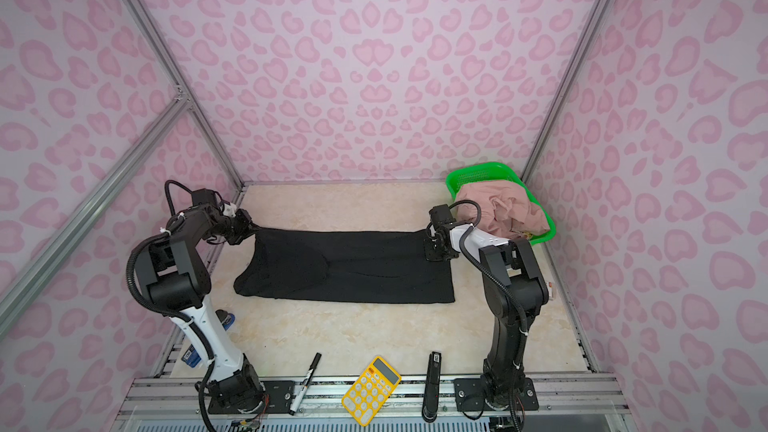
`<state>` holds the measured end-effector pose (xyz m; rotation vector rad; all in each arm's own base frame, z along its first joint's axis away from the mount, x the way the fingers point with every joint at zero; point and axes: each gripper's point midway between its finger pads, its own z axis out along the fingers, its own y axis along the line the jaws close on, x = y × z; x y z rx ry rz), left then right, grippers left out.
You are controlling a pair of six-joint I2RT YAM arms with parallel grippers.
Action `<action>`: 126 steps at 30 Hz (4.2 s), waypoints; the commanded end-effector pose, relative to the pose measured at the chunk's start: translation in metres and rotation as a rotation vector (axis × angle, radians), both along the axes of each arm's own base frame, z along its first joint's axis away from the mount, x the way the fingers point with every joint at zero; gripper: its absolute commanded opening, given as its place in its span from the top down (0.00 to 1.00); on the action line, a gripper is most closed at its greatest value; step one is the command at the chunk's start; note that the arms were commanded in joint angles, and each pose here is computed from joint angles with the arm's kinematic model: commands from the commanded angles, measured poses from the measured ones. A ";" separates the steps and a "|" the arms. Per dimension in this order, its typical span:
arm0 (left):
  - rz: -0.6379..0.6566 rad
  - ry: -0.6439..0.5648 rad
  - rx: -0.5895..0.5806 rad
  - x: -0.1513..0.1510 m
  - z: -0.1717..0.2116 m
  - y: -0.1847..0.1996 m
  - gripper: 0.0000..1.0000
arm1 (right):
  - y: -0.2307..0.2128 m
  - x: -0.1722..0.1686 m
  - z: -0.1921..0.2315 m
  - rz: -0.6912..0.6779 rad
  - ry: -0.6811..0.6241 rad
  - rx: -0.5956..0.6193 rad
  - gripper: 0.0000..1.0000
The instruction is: Fold and stack the mixed laundry pile
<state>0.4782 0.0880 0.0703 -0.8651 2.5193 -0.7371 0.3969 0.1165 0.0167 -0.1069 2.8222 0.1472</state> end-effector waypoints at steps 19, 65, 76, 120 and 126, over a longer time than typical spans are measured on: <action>0.032 -0.028 0.430 -0.065 0.080 -0.017 0.44 | -0.003 -0.055 -0.016 0.035 0.145 -0.104 0.77; -0.048 -0.108 0.381 0.005 0.097 -0.077 0.46 | 0.179 -0.015 0.100 0.590 -0.144 0.115 0.49; 0.042 -0.139 0.379 -0.117 0.102 -0.056 0.13 | 0.319 0.067 0.071 0.770 -0.191 0.359 0.33; -0.178 -0.237 0.345 -0.176 0.115 -0.120 0.14 | 0.107 0.190 0.014 -0.035 -0.198 0.046 0.98; -0.316 -0.241 0.236 -0.159 0.082 -0.177 0.17 | 0.091 0.169 0.053 0.063 -0.174 -0.062 0.68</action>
